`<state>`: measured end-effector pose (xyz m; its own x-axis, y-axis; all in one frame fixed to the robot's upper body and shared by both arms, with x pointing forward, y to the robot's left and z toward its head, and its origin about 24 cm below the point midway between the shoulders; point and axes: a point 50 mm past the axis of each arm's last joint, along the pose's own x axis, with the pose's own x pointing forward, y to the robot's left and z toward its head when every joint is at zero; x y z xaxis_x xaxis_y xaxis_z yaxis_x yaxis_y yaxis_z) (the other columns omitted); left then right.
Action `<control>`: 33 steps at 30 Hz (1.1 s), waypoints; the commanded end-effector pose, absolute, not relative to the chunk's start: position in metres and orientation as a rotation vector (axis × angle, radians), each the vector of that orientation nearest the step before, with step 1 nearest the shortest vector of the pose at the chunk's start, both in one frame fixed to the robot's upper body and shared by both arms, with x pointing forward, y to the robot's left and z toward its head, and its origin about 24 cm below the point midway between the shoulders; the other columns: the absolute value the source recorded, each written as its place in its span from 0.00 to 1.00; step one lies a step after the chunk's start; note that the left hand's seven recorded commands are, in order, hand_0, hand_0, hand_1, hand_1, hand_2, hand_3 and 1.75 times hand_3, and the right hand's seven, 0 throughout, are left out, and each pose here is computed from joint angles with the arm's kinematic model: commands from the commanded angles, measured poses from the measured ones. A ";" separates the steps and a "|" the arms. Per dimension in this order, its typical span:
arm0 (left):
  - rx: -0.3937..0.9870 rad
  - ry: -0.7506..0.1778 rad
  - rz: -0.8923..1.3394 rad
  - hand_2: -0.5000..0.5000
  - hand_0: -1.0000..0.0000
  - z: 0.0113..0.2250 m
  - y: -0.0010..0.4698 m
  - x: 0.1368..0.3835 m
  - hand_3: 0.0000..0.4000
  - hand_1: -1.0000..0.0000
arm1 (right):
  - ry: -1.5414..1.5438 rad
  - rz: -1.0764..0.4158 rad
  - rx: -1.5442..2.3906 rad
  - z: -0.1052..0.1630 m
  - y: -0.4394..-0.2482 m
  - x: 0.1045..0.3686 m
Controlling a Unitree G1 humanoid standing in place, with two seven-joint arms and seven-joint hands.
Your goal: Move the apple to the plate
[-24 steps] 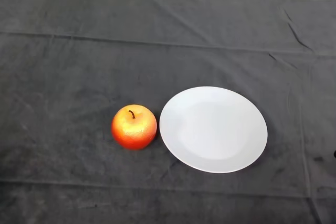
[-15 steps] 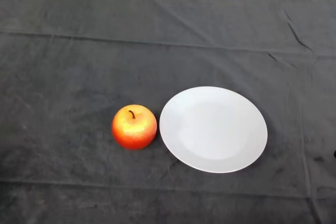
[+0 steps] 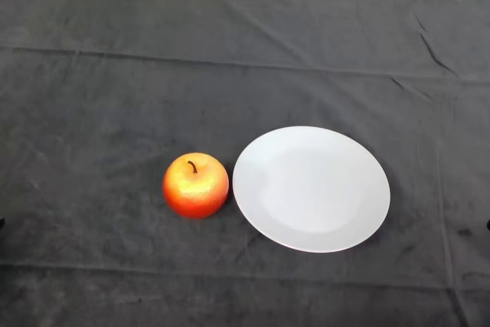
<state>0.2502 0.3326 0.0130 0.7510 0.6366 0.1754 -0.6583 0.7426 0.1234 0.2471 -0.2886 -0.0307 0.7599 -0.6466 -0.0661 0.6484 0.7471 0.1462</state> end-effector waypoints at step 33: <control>0.459 -0.414 0.303 0.50 1.00 0.108 0.241 0.289 0.00 1.00 | 0.316 -0.703 0.250 -0.086 -0.255 0.203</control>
<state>0.2916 0.2465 0.1045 0.8763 0.2088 0.4341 -0.3807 0.8525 0.3583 0.2480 -0.2887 -0.0298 0.7643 -0.6420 -0.0604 0.6432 0.7525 0.1414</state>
